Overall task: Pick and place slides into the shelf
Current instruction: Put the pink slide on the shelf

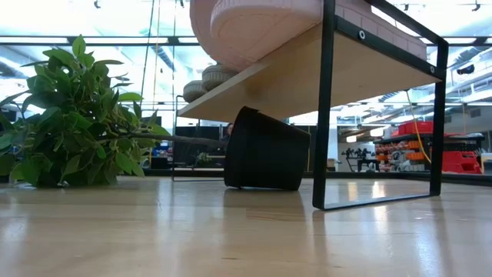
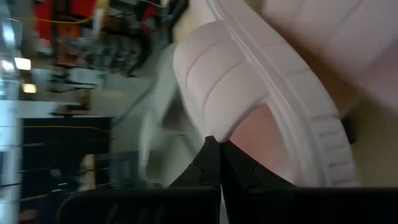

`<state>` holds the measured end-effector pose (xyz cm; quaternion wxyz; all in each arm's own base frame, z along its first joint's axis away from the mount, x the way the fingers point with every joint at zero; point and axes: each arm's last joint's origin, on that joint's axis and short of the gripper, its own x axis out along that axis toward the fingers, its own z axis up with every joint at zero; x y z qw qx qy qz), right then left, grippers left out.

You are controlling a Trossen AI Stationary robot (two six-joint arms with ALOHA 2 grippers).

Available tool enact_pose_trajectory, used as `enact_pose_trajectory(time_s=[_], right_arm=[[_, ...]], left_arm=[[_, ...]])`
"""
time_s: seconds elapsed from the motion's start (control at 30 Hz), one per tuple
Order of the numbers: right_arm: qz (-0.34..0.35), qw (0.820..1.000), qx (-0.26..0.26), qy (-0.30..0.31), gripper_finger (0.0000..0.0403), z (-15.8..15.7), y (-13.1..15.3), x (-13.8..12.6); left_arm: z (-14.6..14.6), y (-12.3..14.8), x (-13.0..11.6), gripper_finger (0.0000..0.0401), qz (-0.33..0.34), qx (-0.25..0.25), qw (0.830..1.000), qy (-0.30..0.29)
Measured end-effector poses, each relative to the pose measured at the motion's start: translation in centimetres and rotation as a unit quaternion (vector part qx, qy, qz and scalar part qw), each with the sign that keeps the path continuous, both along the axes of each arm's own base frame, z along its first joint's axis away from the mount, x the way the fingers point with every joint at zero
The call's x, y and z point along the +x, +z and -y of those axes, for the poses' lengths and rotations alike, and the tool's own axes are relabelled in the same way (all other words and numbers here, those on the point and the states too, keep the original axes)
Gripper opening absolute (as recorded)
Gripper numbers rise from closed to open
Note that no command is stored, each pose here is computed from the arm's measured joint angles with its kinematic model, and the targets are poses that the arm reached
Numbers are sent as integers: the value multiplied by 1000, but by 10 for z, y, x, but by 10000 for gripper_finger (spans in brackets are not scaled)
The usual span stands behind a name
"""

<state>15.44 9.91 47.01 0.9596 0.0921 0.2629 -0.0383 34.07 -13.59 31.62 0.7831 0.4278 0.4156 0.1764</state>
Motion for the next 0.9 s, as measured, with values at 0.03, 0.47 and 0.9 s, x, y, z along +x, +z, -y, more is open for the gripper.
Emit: enact_pose_trajectory(time_s=[0.03,0.47,0.9], right_arm=[[0,1000,0,0,0,0,0,0],[0,1000,-3,2,0,0,0,0],[0,1000,-7,5,0,0,0,0]], left_arm=[[-1,-1,1,0,-2,-13,1000,-2],[-2,-2,1,8,2,-52,999,3],[-5,5,-10,79,6,-61,998,25]])
